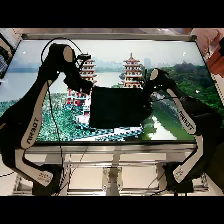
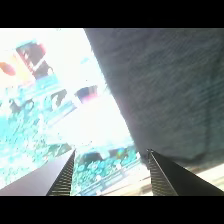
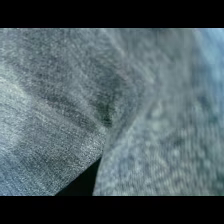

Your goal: Fold the clothes and pants, and hang the long-sleeved shirts on hangers.

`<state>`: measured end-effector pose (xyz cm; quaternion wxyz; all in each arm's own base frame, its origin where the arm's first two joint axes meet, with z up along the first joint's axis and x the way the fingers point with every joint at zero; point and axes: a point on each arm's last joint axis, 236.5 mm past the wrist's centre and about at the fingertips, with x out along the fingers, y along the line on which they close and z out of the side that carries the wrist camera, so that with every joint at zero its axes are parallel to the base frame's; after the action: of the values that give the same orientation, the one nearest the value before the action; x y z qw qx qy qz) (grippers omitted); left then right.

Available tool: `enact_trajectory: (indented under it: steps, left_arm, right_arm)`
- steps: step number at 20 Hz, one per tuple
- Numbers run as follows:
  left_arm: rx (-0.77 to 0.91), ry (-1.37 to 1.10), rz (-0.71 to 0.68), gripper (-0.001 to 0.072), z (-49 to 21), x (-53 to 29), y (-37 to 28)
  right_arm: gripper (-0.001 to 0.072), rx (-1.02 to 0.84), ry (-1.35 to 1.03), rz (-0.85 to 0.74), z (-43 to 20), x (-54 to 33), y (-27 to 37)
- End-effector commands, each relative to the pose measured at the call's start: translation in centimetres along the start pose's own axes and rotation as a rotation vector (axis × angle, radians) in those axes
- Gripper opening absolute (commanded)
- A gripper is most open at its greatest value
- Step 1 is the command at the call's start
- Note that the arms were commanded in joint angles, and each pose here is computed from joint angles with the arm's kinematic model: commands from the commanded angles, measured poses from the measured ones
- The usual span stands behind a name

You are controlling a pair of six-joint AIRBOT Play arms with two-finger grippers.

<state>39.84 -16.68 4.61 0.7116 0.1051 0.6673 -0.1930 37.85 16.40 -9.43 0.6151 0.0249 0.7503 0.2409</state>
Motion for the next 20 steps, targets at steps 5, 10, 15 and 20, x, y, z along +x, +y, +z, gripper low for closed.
enact_trajectory:
  steps: [5, 10, 15, 20]
  left_arm:
    - [-0.046, -0.058, 0.025, 0.0482, -4.0, 0.1, 2.6]
    - [-0.132, -0.027, 0.027, 0.0483, -8.9, 2.0, 4.8]
    - [-0.187, 0.054, 0.017, 0.0482, -13.0, 5.1, 5.6]
    - [-0.195, 0.037, 0.020, 0.0483, -13.0, 6.0, 5.8]
  right_arm:
    - [0.0019, 0.231, 0.030, -0.214, -6.1, -7.5, -13.1]
    - [0.0019, 0.659, -0.028, -0.235, -15.1, -14.4, -21.8]
    - [0.0020, 0.909, -0.058, -0.208, -23.6, -16.3, -26.1]
    - [0.0459, 1.065, -0.028, -0.127, -29.9, -14.3, -27.2]
